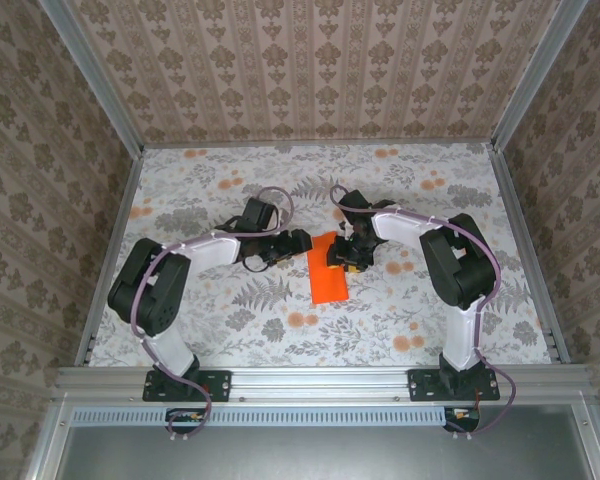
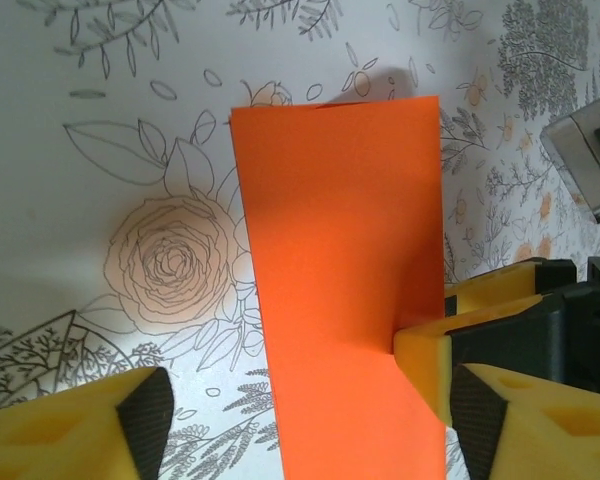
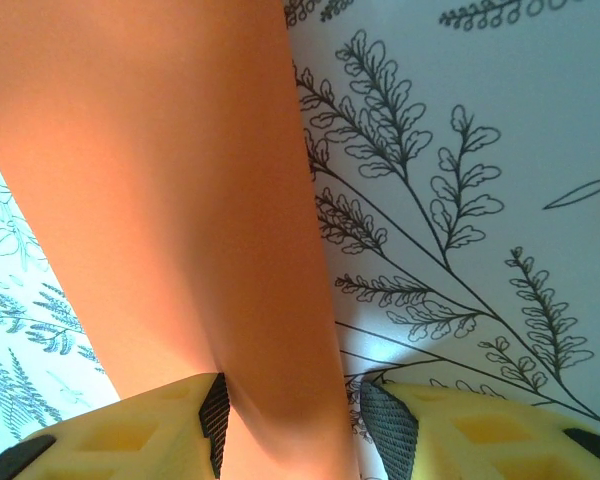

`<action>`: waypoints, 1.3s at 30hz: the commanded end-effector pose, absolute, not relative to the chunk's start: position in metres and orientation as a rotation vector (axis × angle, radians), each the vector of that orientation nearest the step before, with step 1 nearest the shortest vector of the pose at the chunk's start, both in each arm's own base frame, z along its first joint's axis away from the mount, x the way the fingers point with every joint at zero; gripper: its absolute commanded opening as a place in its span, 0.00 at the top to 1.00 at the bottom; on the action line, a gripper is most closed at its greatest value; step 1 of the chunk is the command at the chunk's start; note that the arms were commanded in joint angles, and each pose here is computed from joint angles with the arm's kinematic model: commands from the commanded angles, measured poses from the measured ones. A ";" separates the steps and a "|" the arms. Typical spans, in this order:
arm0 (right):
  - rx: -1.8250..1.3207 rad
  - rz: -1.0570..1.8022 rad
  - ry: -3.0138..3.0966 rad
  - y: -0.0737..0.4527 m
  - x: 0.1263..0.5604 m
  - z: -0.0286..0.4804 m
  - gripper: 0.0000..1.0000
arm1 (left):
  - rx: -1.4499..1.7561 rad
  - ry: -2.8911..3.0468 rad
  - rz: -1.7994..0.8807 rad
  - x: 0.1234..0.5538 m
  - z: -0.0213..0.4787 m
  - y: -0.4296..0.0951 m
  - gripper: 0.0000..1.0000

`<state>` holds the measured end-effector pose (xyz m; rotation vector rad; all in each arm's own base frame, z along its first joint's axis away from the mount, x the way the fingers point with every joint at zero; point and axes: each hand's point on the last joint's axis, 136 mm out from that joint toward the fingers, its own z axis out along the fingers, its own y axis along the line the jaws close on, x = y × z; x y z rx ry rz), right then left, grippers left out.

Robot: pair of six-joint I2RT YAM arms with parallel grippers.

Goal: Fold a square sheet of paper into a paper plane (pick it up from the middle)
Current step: First fold in half a square sheet of paper at the center of the table, then hold the square sheet of paper at the center of the table.

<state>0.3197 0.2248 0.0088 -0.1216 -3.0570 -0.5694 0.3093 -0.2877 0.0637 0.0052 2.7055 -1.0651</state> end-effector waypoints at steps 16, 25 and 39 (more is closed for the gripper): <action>-0.103 -0.190 -2.991 0.186 0.286 -0.070 0.51 | 0.102 2.734 -1.186 0.305 0.058 -0.328 0.68; -0.132 -0.177 -2.980 0.185 0.285 -0.074 0.49 | 0.100 2.758 -1.182 0.302 0.051 -0.330 0.70; -0.145 -0.151 -2.969 0.181 0.282 -0.079 0.50 | 0.092 2.794 -1.178 0.301 0.040 -0.332 0.79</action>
